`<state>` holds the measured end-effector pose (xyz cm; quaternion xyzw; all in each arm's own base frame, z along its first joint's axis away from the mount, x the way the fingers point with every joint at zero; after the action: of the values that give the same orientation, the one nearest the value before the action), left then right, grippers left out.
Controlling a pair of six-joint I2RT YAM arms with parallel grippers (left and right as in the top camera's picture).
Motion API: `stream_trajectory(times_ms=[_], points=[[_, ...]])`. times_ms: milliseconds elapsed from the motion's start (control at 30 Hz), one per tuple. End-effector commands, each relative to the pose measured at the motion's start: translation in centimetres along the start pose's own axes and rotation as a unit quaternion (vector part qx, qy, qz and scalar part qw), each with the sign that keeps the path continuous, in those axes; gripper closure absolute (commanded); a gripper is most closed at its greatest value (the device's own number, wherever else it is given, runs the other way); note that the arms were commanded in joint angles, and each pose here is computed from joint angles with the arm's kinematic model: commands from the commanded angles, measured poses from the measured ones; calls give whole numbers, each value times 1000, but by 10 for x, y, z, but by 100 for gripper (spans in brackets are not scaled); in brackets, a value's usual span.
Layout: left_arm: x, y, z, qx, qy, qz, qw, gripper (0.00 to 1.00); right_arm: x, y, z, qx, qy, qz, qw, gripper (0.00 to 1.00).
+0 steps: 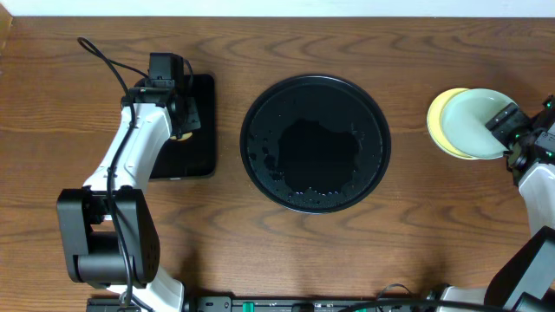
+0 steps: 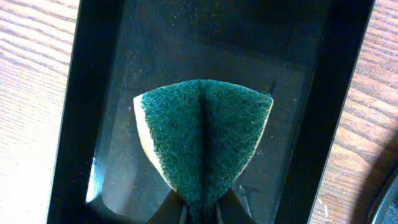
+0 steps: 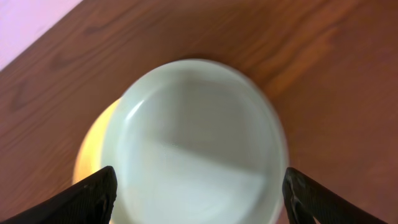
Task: Clean dirty plates on tray and stack at the side
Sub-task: 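Carry the pale blue plate right with the right gripper onto the stack, then open the right gripper, release the plate and withdraw toward the front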
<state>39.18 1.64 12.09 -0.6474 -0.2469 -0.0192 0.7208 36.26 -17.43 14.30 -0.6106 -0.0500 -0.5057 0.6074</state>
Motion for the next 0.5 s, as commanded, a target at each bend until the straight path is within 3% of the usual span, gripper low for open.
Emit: stream_trajectory(times_ms=[0, 300, 367, 467], points=[[-2, 6, 2, 9, 34, 6, 999, 92, -10, 0, 26, 83, -31, 32, 996, 18], [-7, 9, 4, 11, 49, 13, 999, 91, -57, -5, 90, 134, -140, 92, 977, 18], [-8, 10, 4, 11, 49, 14, 999, 84, -64, -7, 101, 141, -156, 98, 973, 18], [-7, 10, 3, 11, 50, 11, 999, 63, -78, -11, 118, 156, -184, 112, 964, 18]])
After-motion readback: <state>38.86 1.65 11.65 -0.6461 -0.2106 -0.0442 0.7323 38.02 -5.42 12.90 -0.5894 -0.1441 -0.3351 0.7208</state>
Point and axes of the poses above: each gripper's point midway between its finger pads, its own y axis out along the fingers, its own z axis along the line the jaws close on, x = y × z, the point moved 4 cm from there along -y, back along the fingers, and after that the axes turned 4 degrees about -y, right-handed, at the moved point
